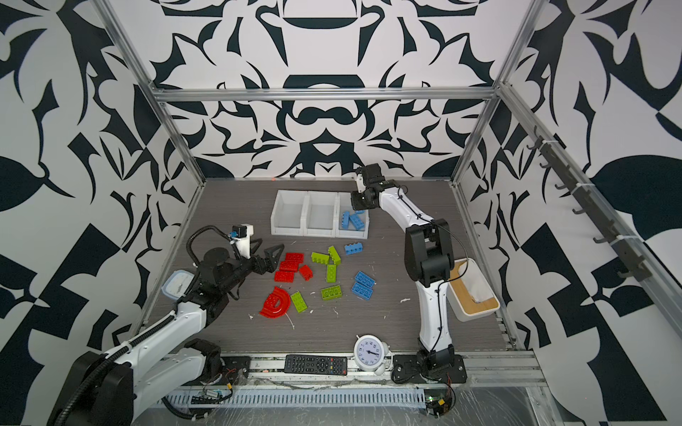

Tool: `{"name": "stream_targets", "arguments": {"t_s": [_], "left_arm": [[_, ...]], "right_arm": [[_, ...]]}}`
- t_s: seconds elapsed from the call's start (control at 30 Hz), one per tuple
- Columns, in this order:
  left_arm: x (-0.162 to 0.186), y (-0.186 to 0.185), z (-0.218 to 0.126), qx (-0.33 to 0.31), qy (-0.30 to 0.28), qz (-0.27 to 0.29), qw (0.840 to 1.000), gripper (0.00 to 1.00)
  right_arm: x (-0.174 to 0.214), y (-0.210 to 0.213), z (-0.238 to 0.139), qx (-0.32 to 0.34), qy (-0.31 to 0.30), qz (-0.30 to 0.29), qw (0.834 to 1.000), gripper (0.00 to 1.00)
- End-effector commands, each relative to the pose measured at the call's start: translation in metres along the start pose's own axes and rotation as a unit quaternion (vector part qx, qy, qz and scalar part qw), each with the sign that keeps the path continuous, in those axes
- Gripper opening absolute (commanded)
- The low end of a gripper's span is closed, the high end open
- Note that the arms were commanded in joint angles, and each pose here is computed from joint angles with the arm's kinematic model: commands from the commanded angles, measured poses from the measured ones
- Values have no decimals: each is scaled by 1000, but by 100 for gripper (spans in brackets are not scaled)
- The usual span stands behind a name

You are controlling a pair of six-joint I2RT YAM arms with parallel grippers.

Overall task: Sort the legos into containers by color
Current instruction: 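Carry the blue brick to the bin compartment and lower it in, then move the open right gripper to the blue 2x4 brick beside the bin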

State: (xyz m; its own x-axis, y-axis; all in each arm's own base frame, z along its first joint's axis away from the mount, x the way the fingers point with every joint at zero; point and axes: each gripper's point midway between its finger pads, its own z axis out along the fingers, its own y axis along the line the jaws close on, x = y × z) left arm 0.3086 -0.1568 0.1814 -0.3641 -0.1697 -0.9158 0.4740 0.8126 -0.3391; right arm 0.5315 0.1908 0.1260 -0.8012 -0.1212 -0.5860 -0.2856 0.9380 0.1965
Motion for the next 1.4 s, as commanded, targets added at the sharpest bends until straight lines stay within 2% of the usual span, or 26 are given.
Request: {"name": "stream_targets", "arguments": {"t_s": [0.0, 0.1, 0.27, 0.33, 0.4, 0.5, 0.6, 0.87, 0.97, 1.37], "left_arm": [[1, -2, 0, 5, -2, -4, 1000, 100], [1, -1, 1, 5, -1, -5, 1000, 100], [1, -1, 1, 4, -1, -6, 1000, 100], [2, -1, 2, 4, 1, -6, 1000, 100], [3, -1, 3, 5, 2, -6, 1000, 100], [3, -2, 3, 8, 3, -7, 1000, 100], [2, -3, 2, 9, 1, -6, 1000, 100], [2, -3, 3, 12, 5, -9, 1000, 100], [3, -5, 5, 17, 9, -11, 1000, 100], [3, -5, 3, 19, 6, -4, 1000, 100]], "right_arm": [[-17, 9, -14, -15, -18, -13, 1000, 28], [-16, 10, -13, -16, -10, -14, 1000, 35], [-16, 7, -18, -9, -12, -17, 1000, 53], [-14, 8, -22, -9, -12, -20, 1000, 54], [-14, 8, -29, -8, -16, -20, 1000, 62], [-10, 12, -42, -12, -11, -24, 1000, 62], [11, 18, -60, -21, -2, -22, 1000, 62], [112, 31, -82, 4, 26, -4, 1000, 62], [133, 38, -81, 12, 30, -13, 999, 63], [147, 39, -55, 44, 58, -39, 997, 65]]}}
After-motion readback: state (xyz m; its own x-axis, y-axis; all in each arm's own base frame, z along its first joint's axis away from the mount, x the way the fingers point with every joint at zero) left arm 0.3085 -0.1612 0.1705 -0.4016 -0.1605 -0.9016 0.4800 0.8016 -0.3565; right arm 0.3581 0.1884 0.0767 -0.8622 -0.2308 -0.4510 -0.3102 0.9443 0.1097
